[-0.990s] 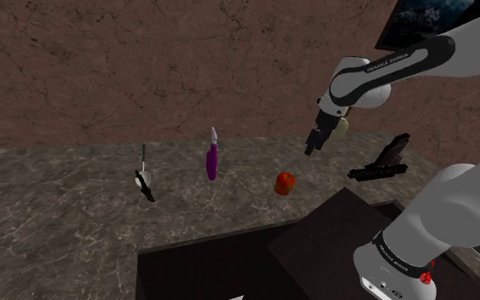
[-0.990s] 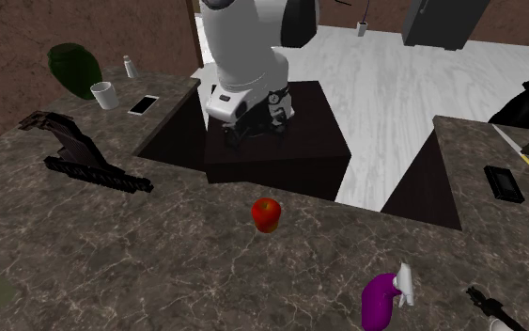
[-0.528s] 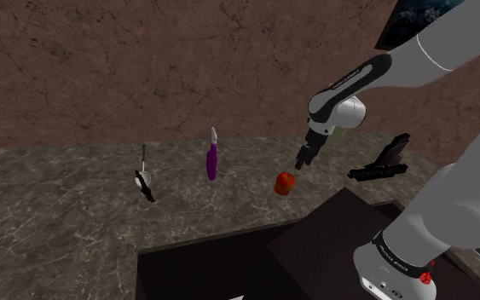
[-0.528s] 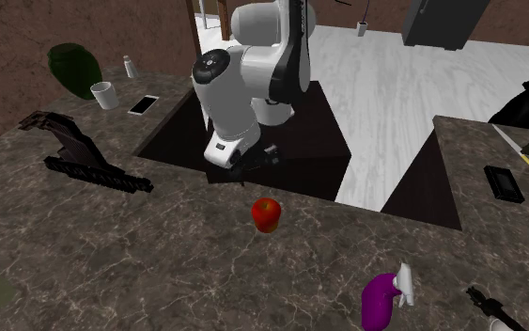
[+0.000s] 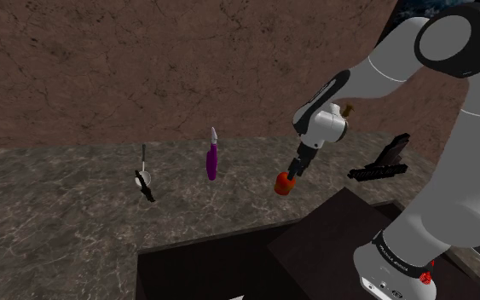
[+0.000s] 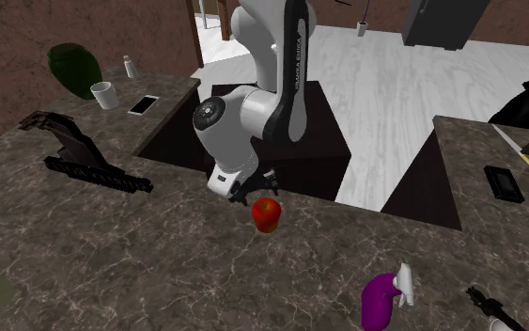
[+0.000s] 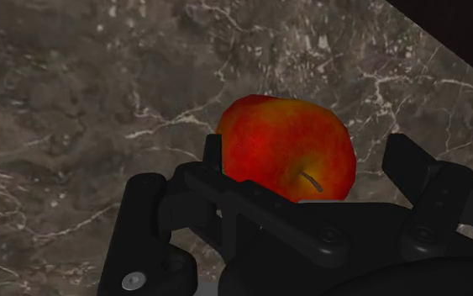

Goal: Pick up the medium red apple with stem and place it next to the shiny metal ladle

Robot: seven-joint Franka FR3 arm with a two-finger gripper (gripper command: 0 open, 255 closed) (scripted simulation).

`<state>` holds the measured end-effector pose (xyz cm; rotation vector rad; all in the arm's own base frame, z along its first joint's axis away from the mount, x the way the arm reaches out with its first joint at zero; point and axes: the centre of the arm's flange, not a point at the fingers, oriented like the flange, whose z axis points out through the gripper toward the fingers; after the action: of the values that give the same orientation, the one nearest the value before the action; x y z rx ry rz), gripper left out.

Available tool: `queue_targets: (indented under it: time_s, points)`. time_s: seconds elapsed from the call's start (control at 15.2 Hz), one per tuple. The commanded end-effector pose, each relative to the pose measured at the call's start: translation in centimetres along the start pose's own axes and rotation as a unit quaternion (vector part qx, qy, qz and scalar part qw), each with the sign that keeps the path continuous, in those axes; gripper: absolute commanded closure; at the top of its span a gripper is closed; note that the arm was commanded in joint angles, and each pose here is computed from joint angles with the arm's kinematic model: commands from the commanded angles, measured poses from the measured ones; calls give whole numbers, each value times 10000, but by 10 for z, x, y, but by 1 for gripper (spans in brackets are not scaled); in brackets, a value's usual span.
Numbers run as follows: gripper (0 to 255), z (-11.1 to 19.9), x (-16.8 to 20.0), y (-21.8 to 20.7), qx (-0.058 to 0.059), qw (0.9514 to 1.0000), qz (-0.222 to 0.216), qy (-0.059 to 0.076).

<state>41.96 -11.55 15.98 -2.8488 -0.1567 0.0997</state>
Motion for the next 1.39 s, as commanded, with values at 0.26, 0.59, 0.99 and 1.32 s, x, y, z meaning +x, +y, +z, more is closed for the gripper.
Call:
queue_targets:
  time_s: [0.26,0.59,0.99,1.32]
  points:
    - [0,25,-1,0,3,10000,2,3]
    - [0,25,-1,0,3,10000,1,3]
    - [255,25,-1,0,3,10000,1,3]
    - [255,25,-1,0,3,10000,1,3]
